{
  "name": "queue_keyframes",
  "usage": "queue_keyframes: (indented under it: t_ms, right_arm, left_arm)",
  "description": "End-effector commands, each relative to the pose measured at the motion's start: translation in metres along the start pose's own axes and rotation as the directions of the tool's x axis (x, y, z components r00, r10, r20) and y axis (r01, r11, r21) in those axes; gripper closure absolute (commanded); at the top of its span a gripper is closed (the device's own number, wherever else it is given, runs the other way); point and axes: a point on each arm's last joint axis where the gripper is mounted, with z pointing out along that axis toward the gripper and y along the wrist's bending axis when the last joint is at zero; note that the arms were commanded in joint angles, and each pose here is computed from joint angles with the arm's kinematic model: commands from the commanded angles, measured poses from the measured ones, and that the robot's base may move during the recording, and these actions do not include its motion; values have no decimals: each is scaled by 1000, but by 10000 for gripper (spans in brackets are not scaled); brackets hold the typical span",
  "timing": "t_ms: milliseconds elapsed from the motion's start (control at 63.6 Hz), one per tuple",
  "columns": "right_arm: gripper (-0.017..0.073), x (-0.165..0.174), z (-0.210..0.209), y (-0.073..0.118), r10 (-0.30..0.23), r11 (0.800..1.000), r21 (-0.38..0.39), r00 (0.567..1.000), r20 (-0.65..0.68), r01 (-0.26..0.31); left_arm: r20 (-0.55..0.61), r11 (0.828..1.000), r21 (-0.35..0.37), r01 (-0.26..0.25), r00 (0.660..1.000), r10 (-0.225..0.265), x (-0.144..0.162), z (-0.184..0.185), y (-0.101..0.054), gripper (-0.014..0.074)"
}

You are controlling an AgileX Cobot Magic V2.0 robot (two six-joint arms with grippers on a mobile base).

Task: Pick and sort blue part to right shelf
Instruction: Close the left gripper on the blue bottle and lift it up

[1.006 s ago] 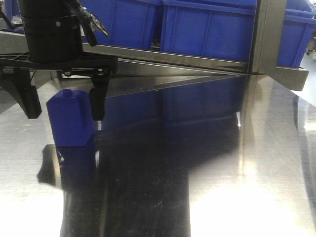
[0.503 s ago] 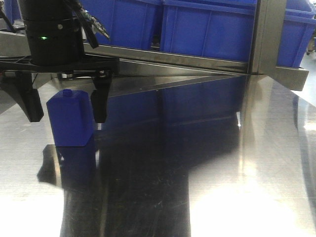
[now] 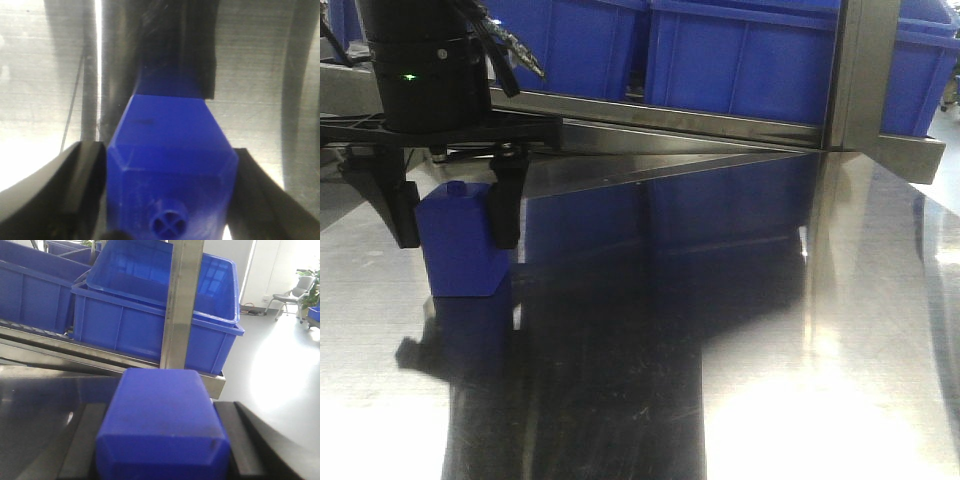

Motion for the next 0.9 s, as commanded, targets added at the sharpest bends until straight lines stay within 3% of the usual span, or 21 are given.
queue_keyframes:
  t_ms: [0, 330, 503, 581, 707, 770, 880]
  right_arm:
    - [160, -18, -1, -1, -15, 1000, 12, 993, 113, 14]
    - [160, -18, -1, -1, -15, 1000, 12, 993, 113, 14]
    - [160, -18, -1, -1, -15, 1000, 12, 993, 113, 14]
    - [160, -18, -1, -1, -15, 1000, 12, 993, 113, 14]
    - [160, -18, -1, -1, -15, 1000, 12, 993, 113, 14]
    - [160, -18, -1, -1, -15, 1000, 12, 993, 113, 14]
    - [160, -18, -1, -1, -15, 1000, 12, 993, 113, 14]
  left_arm:
    - [61, 999, 40, 15, 998, -17, -1, -25, 1, 171]
    - [63, 999, 40, 0, 998, -3, -1, -25, 1, 186]
    - [98, 995, 61, -75, 993, 68, 3, -40, 3, 186]
    - [129, 985, 94, -142, 983, 129, 7, -54, 3, 186]
    - [183, 937, 152, -314, 941, 285, 16, -72, 5, 186]
    - [231, 889, 193, -416, 899, 371, 21, -79, 5, 186]
    - [315, 832, 226, -507, 846, 430, 30, -87, 11, 186]
